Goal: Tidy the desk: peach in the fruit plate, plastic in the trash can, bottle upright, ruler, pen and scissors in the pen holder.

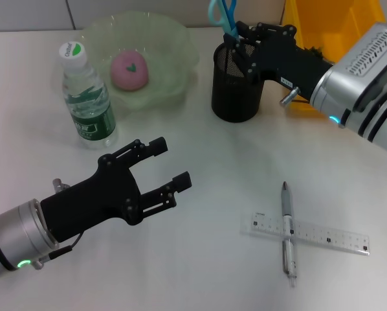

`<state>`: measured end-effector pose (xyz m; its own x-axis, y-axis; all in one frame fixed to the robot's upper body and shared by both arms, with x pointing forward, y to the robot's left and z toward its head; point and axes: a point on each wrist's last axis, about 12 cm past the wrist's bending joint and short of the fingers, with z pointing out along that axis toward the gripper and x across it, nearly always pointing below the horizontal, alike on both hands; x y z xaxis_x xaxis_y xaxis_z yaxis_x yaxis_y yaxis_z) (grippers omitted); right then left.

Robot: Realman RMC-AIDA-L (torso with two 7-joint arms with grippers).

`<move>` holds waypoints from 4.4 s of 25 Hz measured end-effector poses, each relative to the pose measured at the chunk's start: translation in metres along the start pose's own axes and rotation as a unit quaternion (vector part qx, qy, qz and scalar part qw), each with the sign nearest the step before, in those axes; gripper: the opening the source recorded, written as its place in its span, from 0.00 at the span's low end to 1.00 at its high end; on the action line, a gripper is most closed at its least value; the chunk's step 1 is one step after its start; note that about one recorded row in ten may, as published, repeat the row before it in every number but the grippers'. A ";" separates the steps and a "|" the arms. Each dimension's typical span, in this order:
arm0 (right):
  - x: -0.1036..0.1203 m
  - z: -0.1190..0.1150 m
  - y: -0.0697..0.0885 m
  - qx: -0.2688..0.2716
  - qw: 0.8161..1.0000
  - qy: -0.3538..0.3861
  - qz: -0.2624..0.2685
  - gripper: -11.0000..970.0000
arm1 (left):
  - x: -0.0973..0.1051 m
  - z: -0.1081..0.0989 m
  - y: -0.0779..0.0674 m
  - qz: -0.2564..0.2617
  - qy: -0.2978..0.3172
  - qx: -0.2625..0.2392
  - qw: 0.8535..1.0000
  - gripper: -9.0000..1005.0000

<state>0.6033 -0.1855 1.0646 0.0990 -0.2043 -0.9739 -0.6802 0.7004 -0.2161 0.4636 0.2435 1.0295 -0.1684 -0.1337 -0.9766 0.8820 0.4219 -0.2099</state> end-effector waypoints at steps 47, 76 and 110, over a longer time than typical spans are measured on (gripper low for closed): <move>0.008 -0.016 0.001 0.023 0.998 -0.014 0.052 0.77 | -0.001 0.000 0.001 0.002 0.000 0.001 1.000 0.78; 0.004 -0.084 -0.001 -0.097 0.977 -0.065 0.180 0.80 | -0.004 -0.003 0.004 0.013 0.005 0.006 1.000 0.78; 0.015 -0.149 -0.004 -0.293 0.937 0.130 0.138 0.79 | -0.010 -0.005 0.005 0.011 0.096 0.107 0.990 0.78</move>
<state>0.4996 -0.2932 1.0613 -0.2682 -0.2828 -0.9209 -0.9434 0.2709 0.1916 0.4679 0.2512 1.0383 -0.2107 0.0543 -0.9760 0.9558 0.2207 -0.1941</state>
